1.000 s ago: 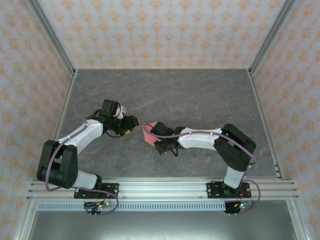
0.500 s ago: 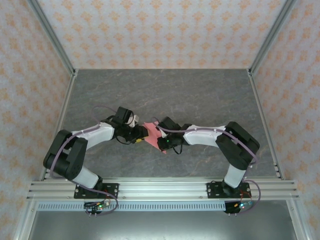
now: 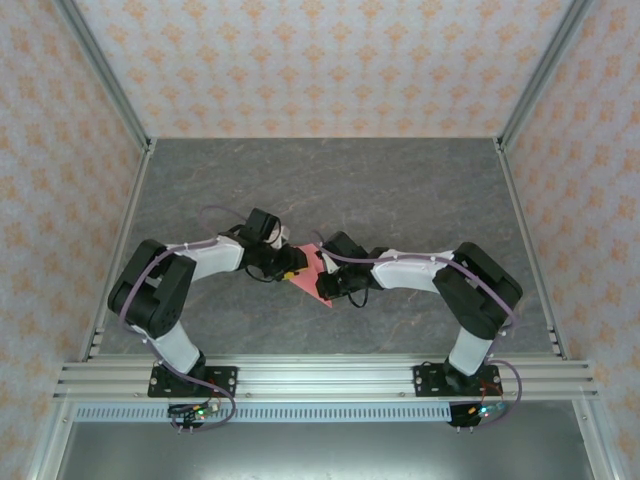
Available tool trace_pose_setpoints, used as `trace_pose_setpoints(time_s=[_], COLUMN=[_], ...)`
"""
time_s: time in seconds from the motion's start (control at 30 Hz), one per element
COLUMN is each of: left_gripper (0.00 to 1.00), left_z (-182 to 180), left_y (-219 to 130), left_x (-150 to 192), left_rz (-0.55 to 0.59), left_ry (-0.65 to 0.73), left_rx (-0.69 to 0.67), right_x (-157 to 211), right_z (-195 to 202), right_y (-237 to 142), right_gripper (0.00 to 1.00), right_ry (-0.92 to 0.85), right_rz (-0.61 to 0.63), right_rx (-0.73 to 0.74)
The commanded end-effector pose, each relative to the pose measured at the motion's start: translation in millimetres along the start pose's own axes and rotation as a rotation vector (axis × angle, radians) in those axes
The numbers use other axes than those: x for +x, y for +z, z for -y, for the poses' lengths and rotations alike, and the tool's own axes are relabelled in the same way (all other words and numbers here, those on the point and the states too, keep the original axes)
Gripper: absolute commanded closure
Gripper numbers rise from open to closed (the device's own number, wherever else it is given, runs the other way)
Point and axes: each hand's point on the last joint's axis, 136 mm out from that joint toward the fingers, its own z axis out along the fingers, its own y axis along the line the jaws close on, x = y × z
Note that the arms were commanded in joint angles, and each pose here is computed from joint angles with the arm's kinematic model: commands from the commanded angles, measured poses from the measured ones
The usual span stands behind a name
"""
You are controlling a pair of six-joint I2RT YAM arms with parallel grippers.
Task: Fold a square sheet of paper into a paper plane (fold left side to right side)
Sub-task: Fourth fold the wing at the center of the table.
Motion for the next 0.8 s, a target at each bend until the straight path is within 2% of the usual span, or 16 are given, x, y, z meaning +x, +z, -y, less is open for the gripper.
trace_pose_setpoints(time_s=[0.0, 0.27, 0.77], left_gripper=[0.61, 0.58, 0.58], left_z=[10, 9, -17], left_y=[3, 11, 20], left_x=[-10, -17, -13], left_rz=[0.020, 0.019, -0.004], left_ry=[0.017, 0.012, -0.027], left_rx=[0.015, 0.005, -0.097], right_x=[7, 7, -1], right_z=[5, 5, -3], right_y=[2, 3, -1], right_gripper=[0.90, 0.89, 0.84], right_ry=[0.018, 0.019, 0.021], right_rz=[-0.018, -0.022, -0.008], right_rx=[0.002, -0.001, -0.030])
